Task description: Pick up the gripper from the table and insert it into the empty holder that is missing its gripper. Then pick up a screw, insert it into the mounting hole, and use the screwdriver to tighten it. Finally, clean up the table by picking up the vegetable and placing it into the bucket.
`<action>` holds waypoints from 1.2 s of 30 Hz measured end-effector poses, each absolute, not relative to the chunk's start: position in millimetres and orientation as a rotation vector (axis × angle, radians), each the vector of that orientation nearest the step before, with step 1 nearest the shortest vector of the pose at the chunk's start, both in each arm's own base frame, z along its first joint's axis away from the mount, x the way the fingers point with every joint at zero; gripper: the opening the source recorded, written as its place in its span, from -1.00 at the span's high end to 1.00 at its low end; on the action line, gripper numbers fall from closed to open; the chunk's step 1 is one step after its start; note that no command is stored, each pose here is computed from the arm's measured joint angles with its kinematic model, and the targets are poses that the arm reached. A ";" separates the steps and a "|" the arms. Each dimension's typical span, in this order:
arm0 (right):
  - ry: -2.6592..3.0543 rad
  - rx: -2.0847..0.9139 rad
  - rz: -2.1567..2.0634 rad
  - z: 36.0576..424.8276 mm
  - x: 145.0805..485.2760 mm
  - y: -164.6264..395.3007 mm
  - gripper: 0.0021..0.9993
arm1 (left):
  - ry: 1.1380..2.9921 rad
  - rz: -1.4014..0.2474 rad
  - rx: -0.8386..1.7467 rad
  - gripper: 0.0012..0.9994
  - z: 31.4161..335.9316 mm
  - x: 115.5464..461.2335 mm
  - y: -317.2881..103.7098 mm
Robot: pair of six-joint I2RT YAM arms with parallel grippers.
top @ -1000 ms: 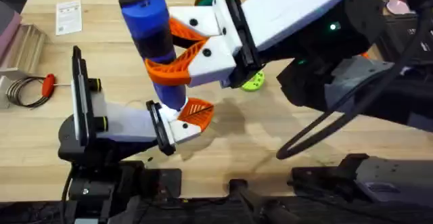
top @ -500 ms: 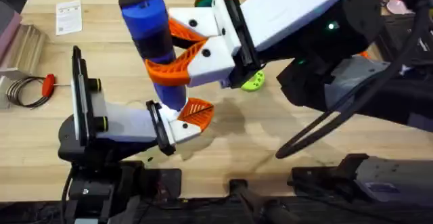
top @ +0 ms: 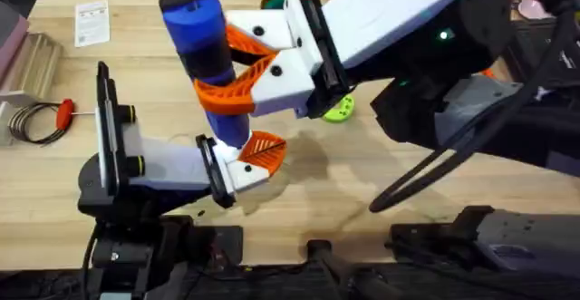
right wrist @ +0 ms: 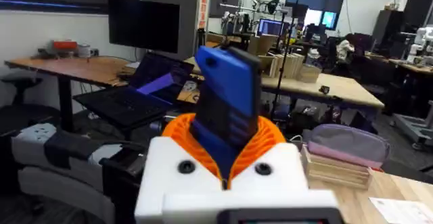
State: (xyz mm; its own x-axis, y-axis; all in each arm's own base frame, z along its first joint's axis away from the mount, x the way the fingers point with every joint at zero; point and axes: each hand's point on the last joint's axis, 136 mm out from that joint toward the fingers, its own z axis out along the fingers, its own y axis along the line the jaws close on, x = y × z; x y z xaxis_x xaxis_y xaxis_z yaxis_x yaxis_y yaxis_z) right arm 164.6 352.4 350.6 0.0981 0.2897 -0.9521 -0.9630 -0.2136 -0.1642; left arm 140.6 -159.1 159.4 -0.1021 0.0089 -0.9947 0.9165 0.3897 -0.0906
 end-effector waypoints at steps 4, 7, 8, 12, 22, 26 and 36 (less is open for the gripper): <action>0.779 -1.225 1.400 350.6 163.1 353.1 0.96 | 1.464 -0.962 0.880 0.99 159.4 140.6 -159.1; 0.776 -1.229 1.406 350.6 160.5 354.2 0.96 | 1.464 -0.962 0.880 0.99 159.5 140.6 -159.1; 0.775 -1.230 1.407 350.6 160.0 354.5 0.96 | 1.464 -0.962 0.880 0.99 159.4 140.6 -159.1; 0.774 -1.231 1.409 350.6 159.3 354.9 0.96 | 1.464 -0.962 0.880 0.99 159.4 140.5 -159.1; 0.774 -1.231 1.408 350.6 159.4 354.8 0.96 | 1.464 -0.962 0.880 0.99 159.4 140.6 -159.1; 0.773 -1.231 1.408 350.6 159.4 354.8 0.96 | 1.464 -0.962 0.880 0.99 159.4 140.6 -159.1; 0.769 -1.232 1.403 350.6 159.4 354.8 0.96 | 1.464 -0.962 0.880 0.99 159.4 140.5 -159.1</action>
